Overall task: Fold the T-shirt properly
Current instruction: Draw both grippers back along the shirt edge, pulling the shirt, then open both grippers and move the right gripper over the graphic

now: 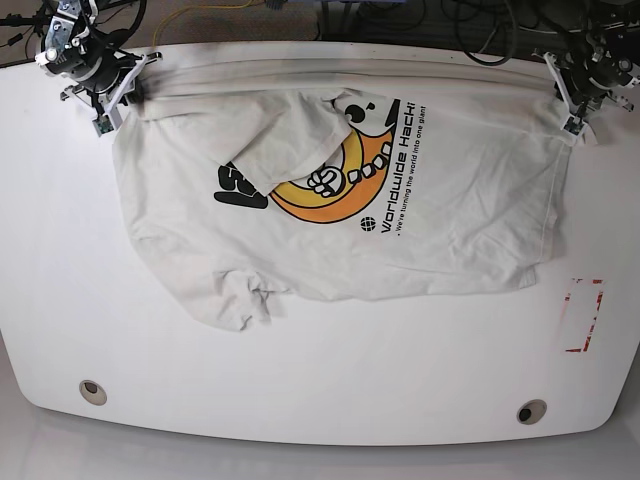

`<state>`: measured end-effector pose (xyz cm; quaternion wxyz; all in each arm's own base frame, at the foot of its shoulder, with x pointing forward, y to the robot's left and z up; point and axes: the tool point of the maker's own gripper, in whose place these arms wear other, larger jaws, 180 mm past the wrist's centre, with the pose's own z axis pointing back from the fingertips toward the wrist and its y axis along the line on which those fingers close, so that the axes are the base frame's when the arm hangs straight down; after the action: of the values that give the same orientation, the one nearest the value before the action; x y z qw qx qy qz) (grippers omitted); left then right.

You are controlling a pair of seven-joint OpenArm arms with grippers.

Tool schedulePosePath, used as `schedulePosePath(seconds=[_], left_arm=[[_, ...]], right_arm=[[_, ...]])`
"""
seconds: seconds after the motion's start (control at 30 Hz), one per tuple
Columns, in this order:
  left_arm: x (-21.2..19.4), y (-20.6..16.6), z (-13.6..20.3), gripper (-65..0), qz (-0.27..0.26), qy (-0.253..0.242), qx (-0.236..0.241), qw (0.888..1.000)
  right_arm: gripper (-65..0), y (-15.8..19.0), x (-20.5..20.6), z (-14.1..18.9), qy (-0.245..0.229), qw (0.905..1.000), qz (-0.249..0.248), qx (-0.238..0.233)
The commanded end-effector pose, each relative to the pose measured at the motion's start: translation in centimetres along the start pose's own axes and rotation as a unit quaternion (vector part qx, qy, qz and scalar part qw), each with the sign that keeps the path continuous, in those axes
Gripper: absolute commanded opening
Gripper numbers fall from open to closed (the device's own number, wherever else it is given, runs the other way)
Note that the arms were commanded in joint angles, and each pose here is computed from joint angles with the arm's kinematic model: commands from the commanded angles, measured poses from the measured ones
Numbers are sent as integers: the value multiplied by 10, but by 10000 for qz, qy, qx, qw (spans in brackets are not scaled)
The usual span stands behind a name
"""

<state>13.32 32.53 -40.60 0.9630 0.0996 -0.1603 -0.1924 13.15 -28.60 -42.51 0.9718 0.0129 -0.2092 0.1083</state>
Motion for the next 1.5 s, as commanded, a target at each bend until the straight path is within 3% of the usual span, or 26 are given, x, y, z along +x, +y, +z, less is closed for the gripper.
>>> schedulePosePath(seconds=[0.0, 0.17, 0.27, 0.37, 0.47, 0.57, 0.67, 1.07, 1.33, 1.47], left_arm=[[-11, 16, 8, -646, -98, 240, 317, 9992], [-20, 12, 10, -643, -139, 335, 279, 9989], [-20, 12, 10, -613, -139, 335, 279, 9989], [-21, 12, 11, -514, -138, 374, 280, 9988], [-28, 13, 11, -360, -125, 614, 296, 9976], [-21, 19, 15, -228, -143, 637, 403, 9971], [-4, 27, 21, -147, -182, 513, 571, 9969], [51, 58, 45, -146, -157, 212, 1184, 9926], [80, 71, 51, -146, -131, 21, 1353, 9907], [90, 75, 54, -146, -106, -105, 1412, 9899]], right_arm=[[-604, -13, -19, 6, 448, 9986, 132, -239], [-596, -13, -20, 6, 461, 9986, 127, -235], [-525, -13, -18, 6, 435, 9987, 137, -243], [-392, -13, -17, 6, 429, 9987, 150, -252], [-228, -14, -16, 7, 419, 9986, 165, -262], [-135, -14, -8, 11, 316, 9987, 241, -318], [-130, -13, 4, 16, 157, 9986, 354, -372], [-147, -3, 54, 41, -397, 9942, 773, -638], [-147, -6, 65, 42, -411, 9938, 753, -701], [-147, -1, 88, 38, -751, 9930, 622, -664]])
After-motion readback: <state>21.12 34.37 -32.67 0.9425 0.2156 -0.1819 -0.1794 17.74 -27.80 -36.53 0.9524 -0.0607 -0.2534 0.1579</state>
